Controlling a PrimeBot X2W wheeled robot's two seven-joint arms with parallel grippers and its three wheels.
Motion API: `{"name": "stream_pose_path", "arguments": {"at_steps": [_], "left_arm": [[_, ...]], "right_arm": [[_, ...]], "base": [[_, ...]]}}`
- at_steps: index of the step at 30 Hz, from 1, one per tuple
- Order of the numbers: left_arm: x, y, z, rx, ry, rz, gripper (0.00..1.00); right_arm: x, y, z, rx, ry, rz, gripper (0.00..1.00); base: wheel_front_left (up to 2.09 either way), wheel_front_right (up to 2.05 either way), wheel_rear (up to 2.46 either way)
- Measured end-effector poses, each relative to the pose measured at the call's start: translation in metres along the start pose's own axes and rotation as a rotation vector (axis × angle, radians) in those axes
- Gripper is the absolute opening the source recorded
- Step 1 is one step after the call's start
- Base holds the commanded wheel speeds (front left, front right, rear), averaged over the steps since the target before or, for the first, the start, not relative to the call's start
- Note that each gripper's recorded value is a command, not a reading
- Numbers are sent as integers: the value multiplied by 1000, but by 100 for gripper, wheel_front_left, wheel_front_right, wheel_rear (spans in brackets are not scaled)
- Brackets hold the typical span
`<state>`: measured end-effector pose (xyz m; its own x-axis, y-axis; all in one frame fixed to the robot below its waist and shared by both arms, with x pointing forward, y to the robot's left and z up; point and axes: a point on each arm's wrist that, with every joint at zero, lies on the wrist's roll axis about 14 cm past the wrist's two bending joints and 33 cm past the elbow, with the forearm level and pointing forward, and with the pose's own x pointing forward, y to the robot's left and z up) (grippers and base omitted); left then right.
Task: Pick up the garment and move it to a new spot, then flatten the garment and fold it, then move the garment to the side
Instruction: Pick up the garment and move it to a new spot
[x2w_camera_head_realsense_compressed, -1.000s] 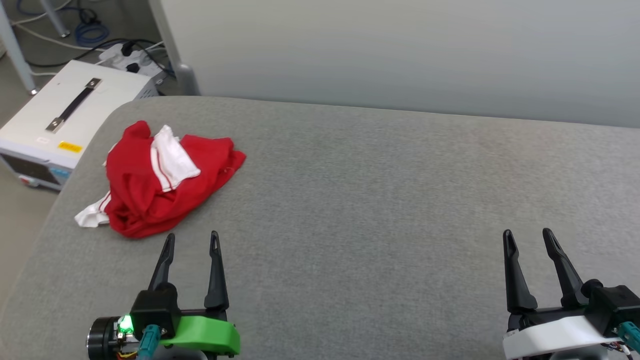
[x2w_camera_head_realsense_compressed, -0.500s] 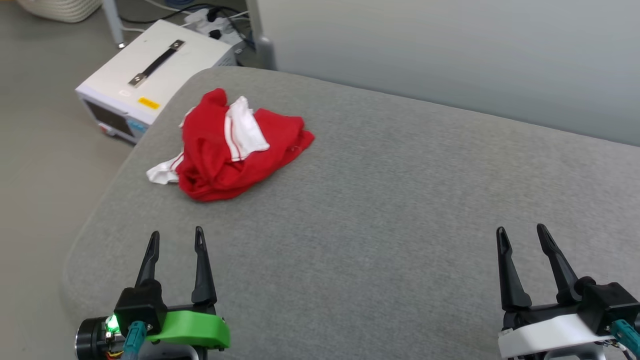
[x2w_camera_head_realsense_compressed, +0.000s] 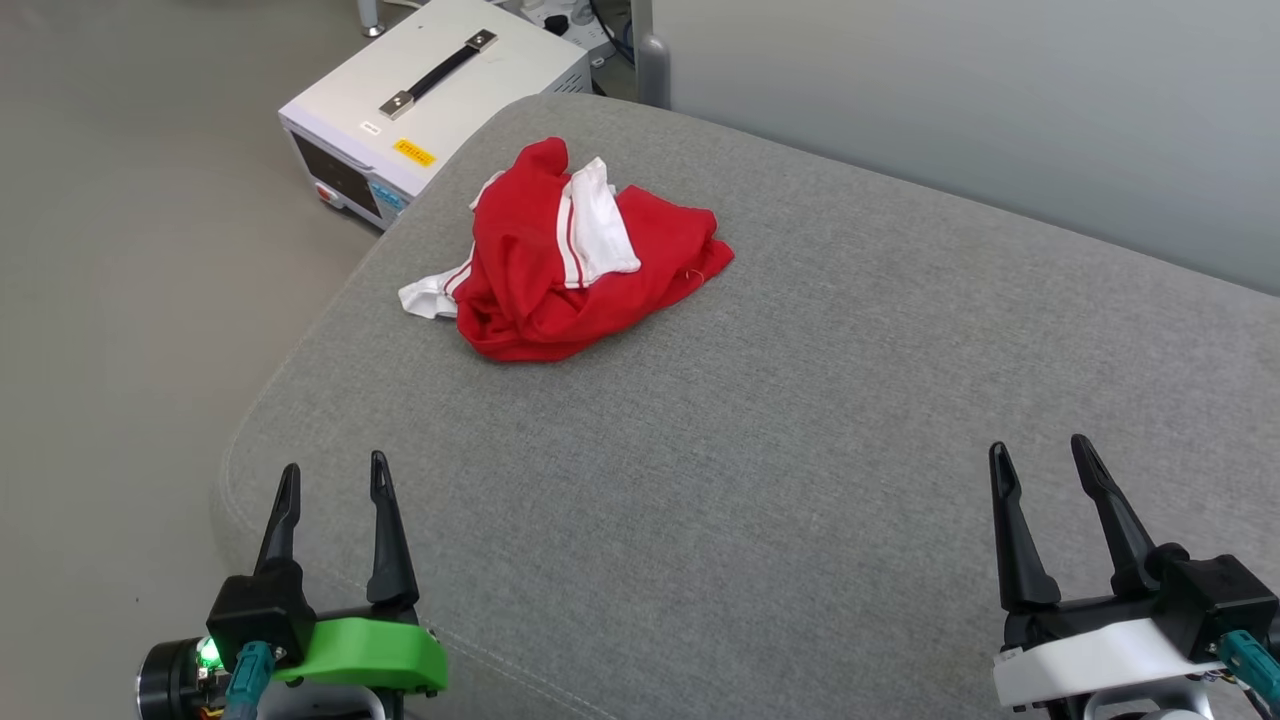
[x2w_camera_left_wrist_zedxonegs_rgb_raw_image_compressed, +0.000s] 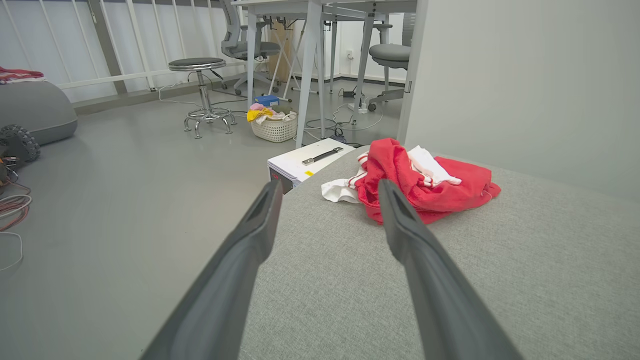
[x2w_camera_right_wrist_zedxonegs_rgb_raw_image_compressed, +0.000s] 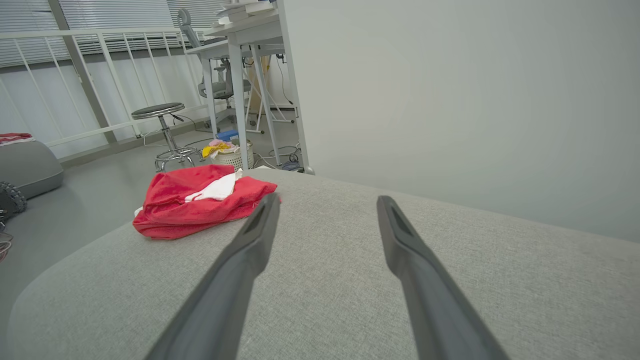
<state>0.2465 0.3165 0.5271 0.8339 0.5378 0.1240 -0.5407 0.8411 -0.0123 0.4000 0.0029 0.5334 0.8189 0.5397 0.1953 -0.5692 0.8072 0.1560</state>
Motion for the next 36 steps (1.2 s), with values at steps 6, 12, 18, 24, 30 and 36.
{"name": "stream_pose_path", "arguments": {"at_steps": [6, 12, 18, 24, 30, 36], "left_arm": [[1, 4, -3, 1, 12, 15, 100], [25, -6, 11, 10, -40, -36, 100], [77, -18, 52, 43, -173, -101, 100], [137, -31, 93, 65, -299, -140, 100], [190, -56, 101, 86, -326, -208, 100], [240, -82, 77, 125, -246, -284, 100]], "right_arm": [[2, 2, -6, 8, 12, 9, 100], [7, -3, -3, 2, -4, 1, 100], [16, -14, -2, -28, -24, -15, 100], [26, -32, -4, -48, -42, -45, 100], [31, -53, -14, -65, -39, -86, 100], [33, -73, -28, -69, -22, -126, 100]], "base": [[0, 0, 0], [0, 0, 0], [0, 0, 0], [0, 0, 0], [0, 0, 0], [0, 0, 0]]}}
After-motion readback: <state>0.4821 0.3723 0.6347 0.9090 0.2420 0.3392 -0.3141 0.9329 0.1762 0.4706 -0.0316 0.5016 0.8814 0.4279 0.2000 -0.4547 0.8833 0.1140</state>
